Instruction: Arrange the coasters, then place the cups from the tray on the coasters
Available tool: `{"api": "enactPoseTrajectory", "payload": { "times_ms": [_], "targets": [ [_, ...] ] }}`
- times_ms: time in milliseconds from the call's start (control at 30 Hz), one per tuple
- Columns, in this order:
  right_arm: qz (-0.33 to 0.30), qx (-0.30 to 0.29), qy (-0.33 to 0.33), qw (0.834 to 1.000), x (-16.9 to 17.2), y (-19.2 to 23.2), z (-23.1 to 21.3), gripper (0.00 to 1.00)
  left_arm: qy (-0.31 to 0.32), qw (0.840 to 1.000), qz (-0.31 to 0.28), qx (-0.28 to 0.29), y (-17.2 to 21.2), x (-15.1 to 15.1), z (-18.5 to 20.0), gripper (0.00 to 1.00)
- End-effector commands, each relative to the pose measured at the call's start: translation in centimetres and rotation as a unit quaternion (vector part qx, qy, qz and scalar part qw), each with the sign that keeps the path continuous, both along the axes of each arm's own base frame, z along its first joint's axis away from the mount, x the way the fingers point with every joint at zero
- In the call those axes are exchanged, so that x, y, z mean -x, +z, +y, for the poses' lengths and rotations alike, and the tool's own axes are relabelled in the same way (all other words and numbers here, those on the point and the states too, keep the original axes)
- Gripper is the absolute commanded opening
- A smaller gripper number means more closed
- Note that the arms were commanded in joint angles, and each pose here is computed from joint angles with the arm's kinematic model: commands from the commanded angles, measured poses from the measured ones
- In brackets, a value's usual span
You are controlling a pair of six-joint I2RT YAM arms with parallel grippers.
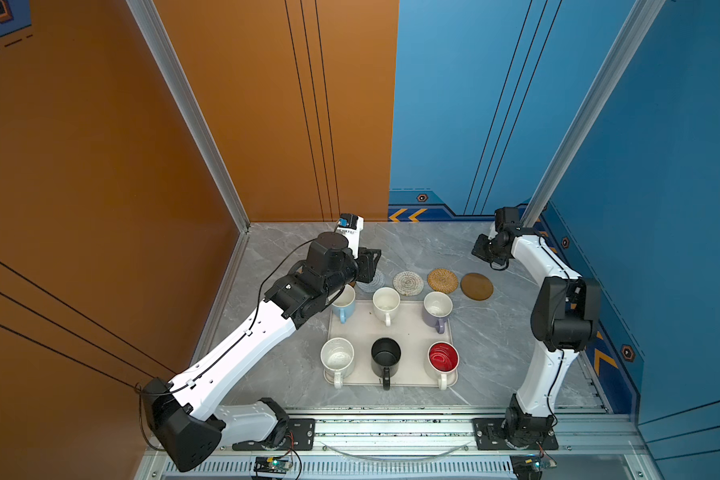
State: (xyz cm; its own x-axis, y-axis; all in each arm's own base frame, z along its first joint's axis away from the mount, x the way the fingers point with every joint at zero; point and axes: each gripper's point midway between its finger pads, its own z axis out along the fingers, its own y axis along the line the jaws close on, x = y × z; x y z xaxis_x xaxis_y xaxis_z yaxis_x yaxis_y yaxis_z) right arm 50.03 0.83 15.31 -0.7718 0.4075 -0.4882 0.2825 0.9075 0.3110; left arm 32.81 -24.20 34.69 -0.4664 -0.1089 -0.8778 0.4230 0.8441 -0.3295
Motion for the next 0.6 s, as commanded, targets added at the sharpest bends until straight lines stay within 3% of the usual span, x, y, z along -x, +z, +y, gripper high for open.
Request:
{"api": "enactPoseTrajectory", "payload": {
  "times_ms": [0,267,567],
  "targets": [
    [-0.024,0.014,0.035,0.999,2.3,3.3,2.4,0.12,0.016,0.999,0.011,-0.030,-1.7,0.8,1.2,0.47],
    [-0.056,0.058,0.110,0.991,10.9,8.0,7.7,0.43,0.034,0.997,0.028,-0.071,-4.0,2.1,3.4,0.64],
    [-0.069,0.104,0.133,0.983,19.9,9.4,9.6,0.59,0.043,0.994,0.045,-0.094,-6.4,3.1,4.7,0.76]
  ]
}}
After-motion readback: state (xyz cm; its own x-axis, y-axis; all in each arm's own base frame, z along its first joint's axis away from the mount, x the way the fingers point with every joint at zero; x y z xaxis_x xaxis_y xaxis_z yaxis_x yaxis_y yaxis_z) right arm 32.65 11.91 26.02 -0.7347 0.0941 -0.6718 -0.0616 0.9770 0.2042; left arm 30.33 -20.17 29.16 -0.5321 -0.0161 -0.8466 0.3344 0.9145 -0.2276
